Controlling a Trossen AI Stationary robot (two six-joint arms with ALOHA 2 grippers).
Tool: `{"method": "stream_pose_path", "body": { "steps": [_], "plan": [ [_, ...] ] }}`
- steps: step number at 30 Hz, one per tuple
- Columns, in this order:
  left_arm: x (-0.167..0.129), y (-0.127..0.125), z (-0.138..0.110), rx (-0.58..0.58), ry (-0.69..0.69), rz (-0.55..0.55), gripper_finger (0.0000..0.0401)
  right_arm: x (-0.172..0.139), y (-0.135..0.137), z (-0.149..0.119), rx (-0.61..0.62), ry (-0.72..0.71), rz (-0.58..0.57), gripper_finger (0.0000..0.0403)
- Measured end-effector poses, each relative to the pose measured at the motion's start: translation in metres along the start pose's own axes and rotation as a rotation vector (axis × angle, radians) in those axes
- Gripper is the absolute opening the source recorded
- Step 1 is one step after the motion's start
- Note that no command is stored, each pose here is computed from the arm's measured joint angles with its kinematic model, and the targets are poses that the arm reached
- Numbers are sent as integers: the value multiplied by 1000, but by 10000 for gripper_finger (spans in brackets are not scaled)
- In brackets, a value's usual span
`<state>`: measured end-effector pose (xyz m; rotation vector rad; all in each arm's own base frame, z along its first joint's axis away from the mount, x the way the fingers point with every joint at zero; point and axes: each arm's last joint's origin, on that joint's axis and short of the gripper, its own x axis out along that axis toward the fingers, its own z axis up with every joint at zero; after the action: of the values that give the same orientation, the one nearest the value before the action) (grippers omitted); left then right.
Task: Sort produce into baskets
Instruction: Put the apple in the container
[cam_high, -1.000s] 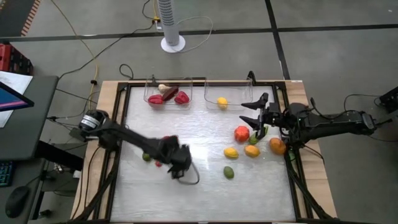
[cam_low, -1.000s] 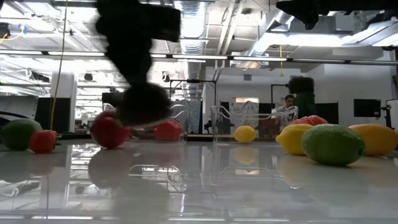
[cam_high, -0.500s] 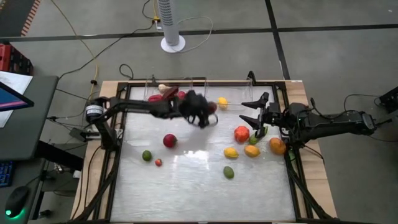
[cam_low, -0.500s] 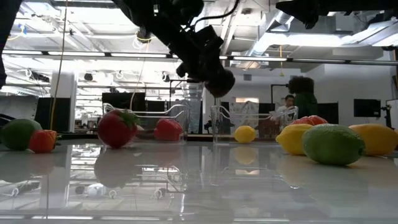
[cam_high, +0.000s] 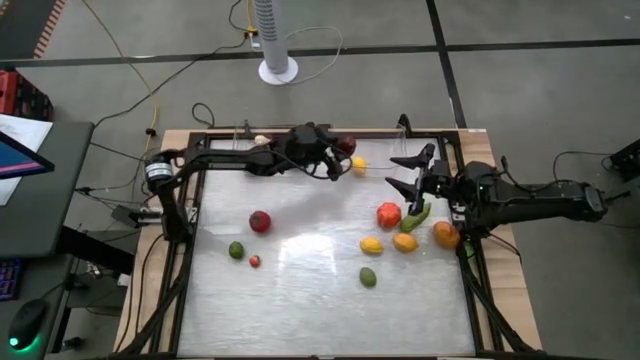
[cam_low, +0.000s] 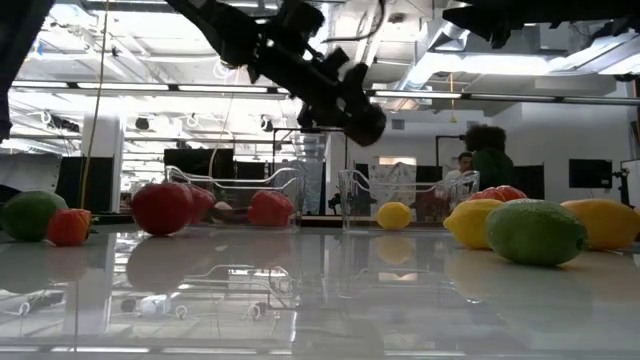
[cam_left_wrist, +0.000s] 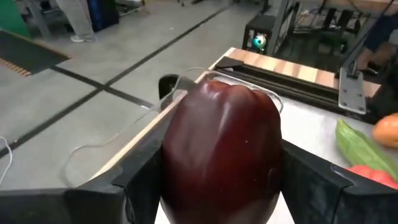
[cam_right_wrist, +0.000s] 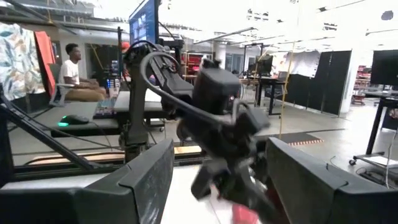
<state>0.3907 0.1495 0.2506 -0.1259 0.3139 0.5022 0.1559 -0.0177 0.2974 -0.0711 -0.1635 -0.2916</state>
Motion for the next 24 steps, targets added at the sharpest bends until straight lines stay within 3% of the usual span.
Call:
{"method": "stream_pose_path", "body": {
  "steps": [7,11,17,20,24],
  "plan": [
    [34,-5,6,38,91,11,258,-1,4,0,8,-1,52,281],
    [33,-4,19,83,153,19,301,-1,5,-2,-4,20,55,281],
    [17,-8,37,169,238,-21,363,-2,4,-4,19,48,55,281],
    [7,-22,43,228,225,-51,360,-1,9,2,63,70,84,281],
    [-18,-47,44,340,207,-107,341,0,28,6,99,217,130,281]
  ]
}}
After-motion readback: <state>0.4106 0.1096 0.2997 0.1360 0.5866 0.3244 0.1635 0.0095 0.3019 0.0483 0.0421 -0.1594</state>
